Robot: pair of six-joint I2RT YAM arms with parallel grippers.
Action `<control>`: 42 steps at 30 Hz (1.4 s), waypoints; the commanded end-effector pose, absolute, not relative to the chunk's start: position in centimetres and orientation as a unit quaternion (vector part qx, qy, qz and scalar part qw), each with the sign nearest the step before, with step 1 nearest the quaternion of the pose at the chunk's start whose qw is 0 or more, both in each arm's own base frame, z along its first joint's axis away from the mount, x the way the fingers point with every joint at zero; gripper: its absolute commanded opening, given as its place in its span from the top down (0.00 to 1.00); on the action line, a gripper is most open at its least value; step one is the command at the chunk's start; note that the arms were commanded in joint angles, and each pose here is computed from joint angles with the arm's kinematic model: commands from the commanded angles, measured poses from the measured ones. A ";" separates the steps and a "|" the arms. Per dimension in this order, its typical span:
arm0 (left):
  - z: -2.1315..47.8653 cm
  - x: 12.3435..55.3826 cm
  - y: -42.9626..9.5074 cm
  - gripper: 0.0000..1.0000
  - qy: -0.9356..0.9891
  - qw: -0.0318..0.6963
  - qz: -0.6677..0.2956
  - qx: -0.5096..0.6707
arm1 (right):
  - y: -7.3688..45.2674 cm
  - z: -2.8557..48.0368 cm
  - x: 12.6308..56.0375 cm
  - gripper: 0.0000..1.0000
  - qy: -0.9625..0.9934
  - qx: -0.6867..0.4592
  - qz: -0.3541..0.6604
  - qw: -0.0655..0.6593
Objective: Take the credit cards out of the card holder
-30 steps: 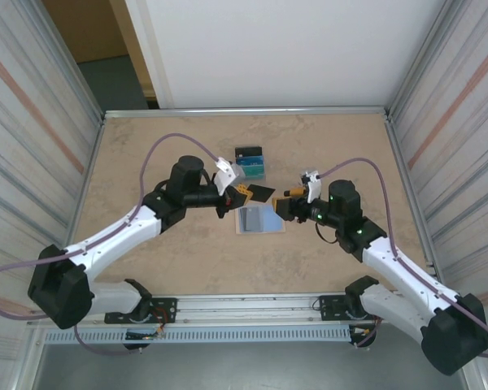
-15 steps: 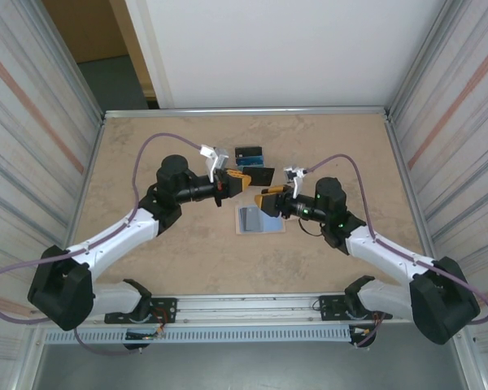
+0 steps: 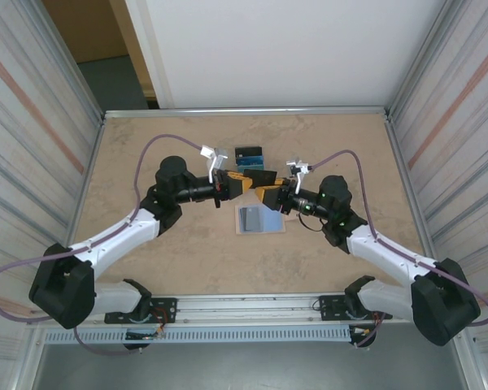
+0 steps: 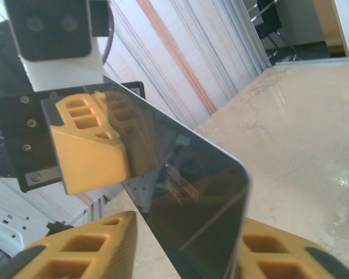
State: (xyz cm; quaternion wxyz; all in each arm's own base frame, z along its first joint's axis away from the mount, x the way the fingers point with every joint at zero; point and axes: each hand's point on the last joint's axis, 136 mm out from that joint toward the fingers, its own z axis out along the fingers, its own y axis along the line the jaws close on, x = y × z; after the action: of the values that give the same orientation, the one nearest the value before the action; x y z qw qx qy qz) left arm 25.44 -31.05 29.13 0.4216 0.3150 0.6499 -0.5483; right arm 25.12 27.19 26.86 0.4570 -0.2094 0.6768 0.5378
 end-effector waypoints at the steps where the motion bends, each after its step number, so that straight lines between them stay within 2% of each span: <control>1: 29.2 25.2 -31.0 1.00 0.640 0.418 -0.558 0.322 | 26.9 29.7 24.3 0.71 0.642 -0.231 0.546 0.487; 7: 28.8 25.3 -30.8 1.00 0.644 0.415 -0.558 0.320 | 26.3 30.1 23.8 0.72 0.636 -0.229 0.541 0.500; 9: 28.8 25.2 -30.8 1.00 0.643 0.414 -0.558 0.321 | 26.2 30.3 23.6 0.78 0.635 -0.230 0.540 0.502; 12: 28.8 25.3 -30.9 1.00 0.643 0.413 -0.559 0.322 | 26.3 30.4 23.2 0.98 0.633 -0.239 0.539 0.501; 15: 28.9 25.4 -30.9 0.99 0.645 0.411 -0.560 0.319 | 26.4 30.2 22.8 1.00 0.641 -0.248 0.528 0.500; 17: 29.0 25.6 -30.9 0.88 0.647 0.410 -0.557 0.319 | 26.3 30.3 22.6 1.00 0.645 -0.252 0.517 0.503; 18: 29.2 25.6 -30.9 0.79 0.649 0.409 -0.555 0.322 | 26.2 30.2 22.5 1.00 0.647 -0.256 0.513 0.503; 20: 29.6 25.7 -30.7 0.50 0.650 0.406 -0.547 0.337 | 26.0 30.0 22.2 1.00 0.653 -0.265 0.502 0.501; 25: 30.4 25.7 -30.1 0.21 0.662 0.405 -0.497 0.388 | 25.6 29.2 21.0 1.00 0.673 -0.302 0.471 0.483; 30: 31.4 24.0 -30.3 0.19 0.632 0.395 -0.477 0.466 | 25.3 28.6 20.0 1.00 0.687 -0.336 0.450 0.461; 34: 31.0 23.0 -31.0 0.30 0.619 0.390 -0.439 0.521 | 25.5 28.6 19.5 1.00 0.688 -0.354 0.449 0.447; 42: 29.4 21.2 -32.7 0.41 0.592 0.367 -0.388 0.603 | 26.0 28.5 19.3 1.00 0.685 -0.369 0.456 0.433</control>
State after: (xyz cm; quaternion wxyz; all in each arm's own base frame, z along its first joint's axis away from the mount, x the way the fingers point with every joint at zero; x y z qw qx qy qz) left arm 21.75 -32.93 30.19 0.3758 0.5642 0.6043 -0.4187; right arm 19.88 25.62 27.36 0.4314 -0.3452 0.7010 0.4508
